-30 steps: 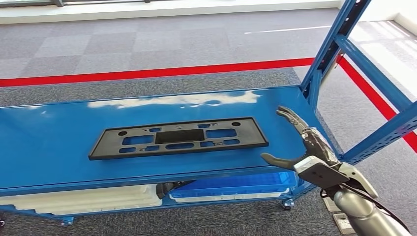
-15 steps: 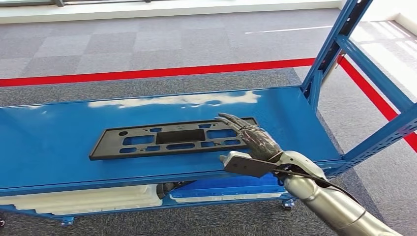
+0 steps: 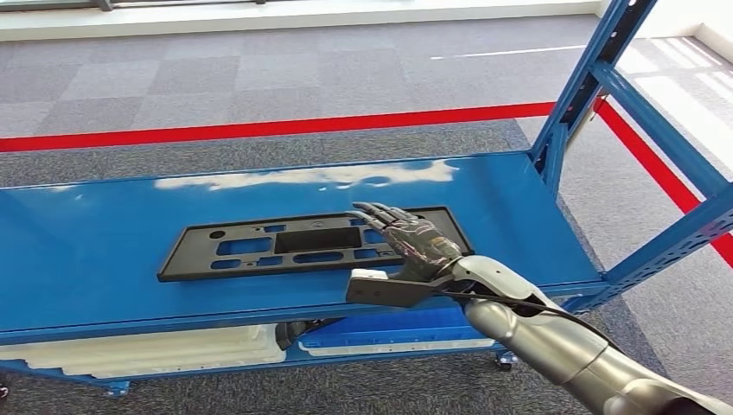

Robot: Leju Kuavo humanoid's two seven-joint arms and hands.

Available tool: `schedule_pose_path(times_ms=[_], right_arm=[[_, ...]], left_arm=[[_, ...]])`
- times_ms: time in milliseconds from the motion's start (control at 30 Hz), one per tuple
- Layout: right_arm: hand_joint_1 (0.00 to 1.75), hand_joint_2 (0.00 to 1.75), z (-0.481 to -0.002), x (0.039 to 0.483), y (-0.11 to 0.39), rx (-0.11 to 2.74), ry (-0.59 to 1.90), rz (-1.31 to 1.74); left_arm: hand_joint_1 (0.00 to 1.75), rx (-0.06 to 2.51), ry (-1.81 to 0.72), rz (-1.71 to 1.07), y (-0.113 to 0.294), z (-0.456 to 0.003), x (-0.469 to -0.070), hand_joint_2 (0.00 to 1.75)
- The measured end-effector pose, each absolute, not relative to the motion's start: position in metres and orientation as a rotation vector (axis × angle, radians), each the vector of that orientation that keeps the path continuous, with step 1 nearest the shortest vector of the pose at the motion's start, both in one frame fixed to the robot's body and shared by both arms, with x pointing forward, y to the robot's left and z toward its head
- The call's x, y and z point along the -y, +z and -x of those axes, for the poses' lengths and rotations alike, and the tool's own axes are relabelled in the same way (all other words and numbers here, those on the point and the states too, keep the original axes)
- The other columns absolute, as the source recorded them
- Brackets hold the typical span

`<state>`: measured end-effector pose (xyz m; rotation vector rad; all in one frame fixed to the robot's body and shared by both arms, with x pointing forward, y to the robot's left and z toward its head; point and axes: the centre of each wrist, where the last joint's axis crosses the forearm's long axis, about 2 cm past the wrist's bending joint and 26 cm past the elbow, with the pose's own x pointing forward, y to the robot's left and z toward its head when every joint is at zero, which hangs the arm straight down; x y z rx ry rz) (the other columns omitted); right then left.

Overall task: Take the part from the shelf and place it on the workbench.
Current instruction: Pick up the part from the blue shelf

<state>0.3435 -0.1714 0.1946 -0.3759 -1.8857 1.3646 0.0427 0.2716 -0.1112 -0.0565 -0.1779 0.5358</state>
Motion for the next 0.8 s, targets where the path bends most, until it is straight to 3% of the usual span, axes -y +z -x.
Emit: schedule_pose_path(times_ms=[400,800], right_arm=[[0.0,1.75,-0.341,0.162,0.187,1.837,1.444,0.579],[0.0,1.75,-0.337,0.148,0.171,1.785,1.481,0.562]], left_arm=[[0.0,0.193,0.528,0.055,-0.111,-0.043,-0.272,0.0],[0.0,0.195,0.499,0.053,-0.111,-0.044,-0.273,0.0]])
